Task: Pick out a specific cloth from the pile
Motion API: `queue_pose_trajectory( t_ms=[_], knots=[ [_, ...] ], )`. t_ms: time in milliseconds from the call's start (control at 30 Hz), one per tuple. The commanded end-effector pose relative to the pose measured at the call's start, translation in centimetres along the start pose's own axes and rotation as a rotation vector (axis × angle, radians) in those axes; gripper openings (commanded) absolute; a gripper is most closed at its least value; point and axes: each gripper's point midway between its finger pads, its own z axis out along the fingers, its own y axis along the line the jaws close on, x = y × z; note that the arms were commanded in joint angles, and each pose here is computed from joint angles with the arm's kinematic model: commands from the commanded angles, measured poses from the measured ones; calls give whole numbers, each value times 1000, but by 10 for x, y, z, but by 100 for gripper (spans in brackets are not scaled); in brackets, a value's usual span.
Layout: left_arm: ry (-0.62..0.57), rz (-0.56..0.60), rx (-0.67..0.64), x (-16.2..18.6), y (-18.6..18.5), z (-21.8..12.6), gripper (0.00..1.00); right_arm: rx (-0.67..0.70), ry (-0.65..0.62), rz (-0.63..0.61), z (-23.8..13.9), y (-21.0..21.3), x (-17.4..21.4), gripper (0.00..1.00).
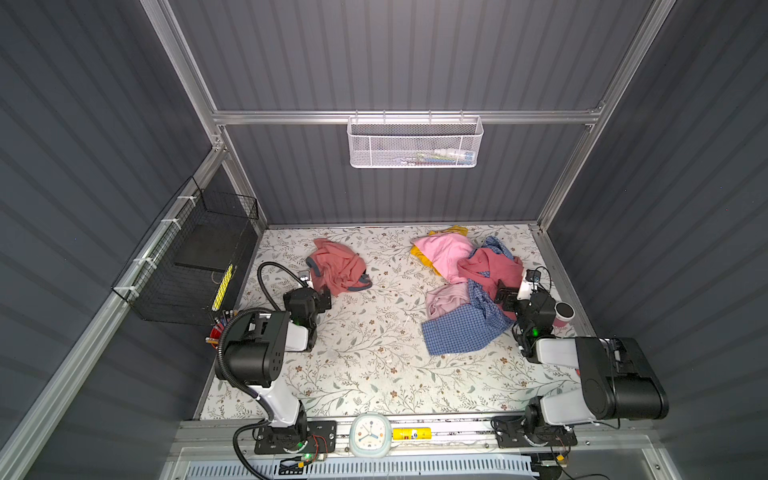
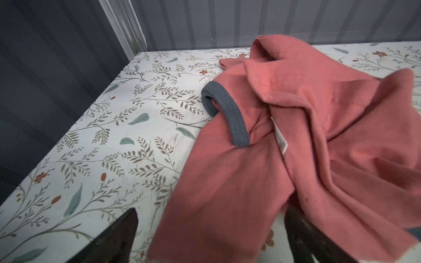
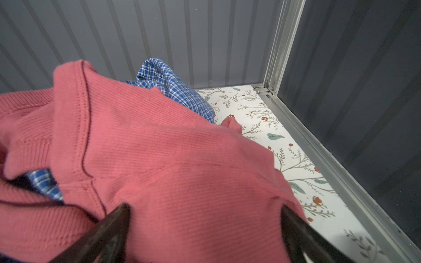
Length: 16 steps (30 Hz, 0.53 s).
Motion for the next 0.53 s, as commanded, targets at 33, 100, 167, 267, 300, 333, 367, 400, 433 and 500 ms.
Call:
queue_pose_trajectory(
  t_ms=[33,100,167,267,300,333,367,400,433,500],
  knots=[
    [2,-10,25,0,-3,0,100,-2,7,11,2,-1,0,99],
    [-1,-10,26,-1,-3,1,100,-3,7,11,2,-1,0,99],
    [2,-10,26,0,-3,1,100,-3,6,12,2,-1,0,99],
    [2,-11,26,0,-3,1,100,-3,6,11,2,-1,0,99],
    [4,-10,28,0,-4,1,100,-3,7,11,2,-1,0,99],
    [6,-10,28,1,-4,1,100,-1,8,11,2,-1,0,99],
    [4,-11,29,0,-4,1,100,-2,7,11,2,-1,0,99],
    [4,-11,28,0,-4,1,100,-2,7,12,2,-1,0,99],
    [3,-10,26,0,-3,1,100,-3,7,11,2,0,0,99],
    [2,-10,27,0,-4,0,100,-2,7,12,2,-1,0,99]
  ],
)
